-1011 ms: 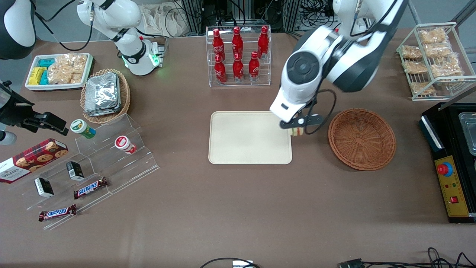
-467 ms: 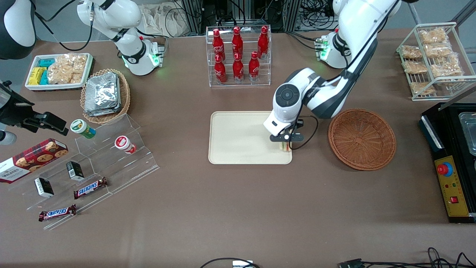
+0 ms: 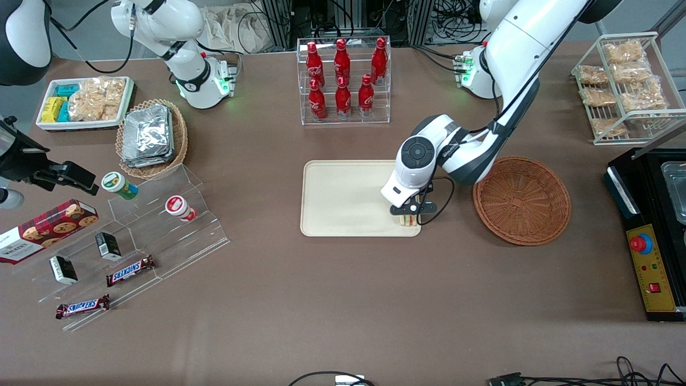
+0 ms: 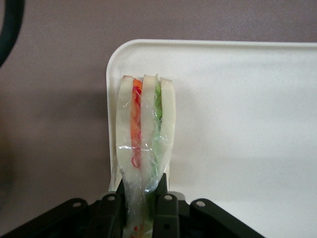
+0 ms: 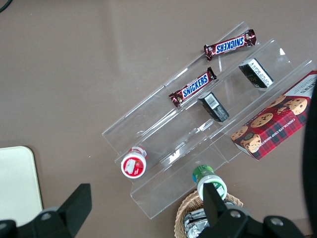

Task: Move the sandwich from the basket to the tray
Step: 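Lower the sandwich onto the tray near its edge by the basket, then open the left gripper and raise it away from the sandwich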

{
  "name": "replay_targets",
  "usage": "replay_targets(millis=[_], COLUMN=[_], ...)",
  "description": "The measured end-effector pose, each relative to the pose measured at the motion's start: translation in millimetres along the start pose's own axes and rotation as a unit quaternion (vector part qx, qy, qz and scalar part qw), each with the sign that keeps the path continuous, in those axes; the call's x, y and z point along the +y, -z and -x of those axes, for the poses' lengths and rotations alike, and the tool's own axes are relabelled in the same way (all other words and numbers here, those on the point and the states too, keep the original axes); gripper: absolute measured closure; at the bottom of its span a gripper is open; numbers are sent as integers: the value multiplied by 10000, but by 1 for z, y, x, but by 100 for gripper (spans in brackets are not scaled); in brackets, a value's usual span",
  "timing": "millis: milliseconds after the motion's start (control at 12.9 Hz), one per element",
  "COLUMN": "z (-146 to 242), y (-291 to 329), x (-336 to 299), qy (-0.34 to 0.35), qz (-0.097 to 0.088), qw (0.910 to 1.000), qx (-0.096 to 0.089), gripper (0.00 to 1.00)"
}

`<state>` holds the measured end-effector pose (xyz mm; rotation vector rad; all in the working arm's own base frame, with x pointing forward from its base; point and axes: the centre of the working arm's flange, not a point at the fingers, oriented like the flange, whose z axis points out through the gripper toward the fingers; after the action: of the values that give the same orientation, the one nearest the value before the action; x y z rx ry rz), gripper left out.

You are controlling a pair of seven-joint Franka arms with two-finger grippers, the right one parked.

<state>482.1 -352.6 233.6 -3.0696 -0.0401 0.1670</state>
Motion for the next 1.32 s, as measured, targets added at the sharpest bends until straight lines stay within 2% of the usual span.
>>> replay_targets(millis=[156,233,389,622,700,778,933,1011,1089,1244,1322], z=[-1,-1,-2,-5,-8,-12,-20,-21,-24,-34,-36], y=[1,1,1,6,14,30,88,130,175,254,283], x=[1,1,1,2,0,-6,-26,-39,-61,-143,-195], qy=[138,174,216,251,277,330,391,364,354,280,184], qz=[23,29,37,60,31,-105,-484,-573,-535,-220,-140], qw=[9999,9998,9998,9996,9996,9994,9980,9976,9979,9990,9991], qx=[14,15,19,60,87,90,98,104,120,257,352], gripper=[76,70,52,19,7,0,0,0,0,0,0])
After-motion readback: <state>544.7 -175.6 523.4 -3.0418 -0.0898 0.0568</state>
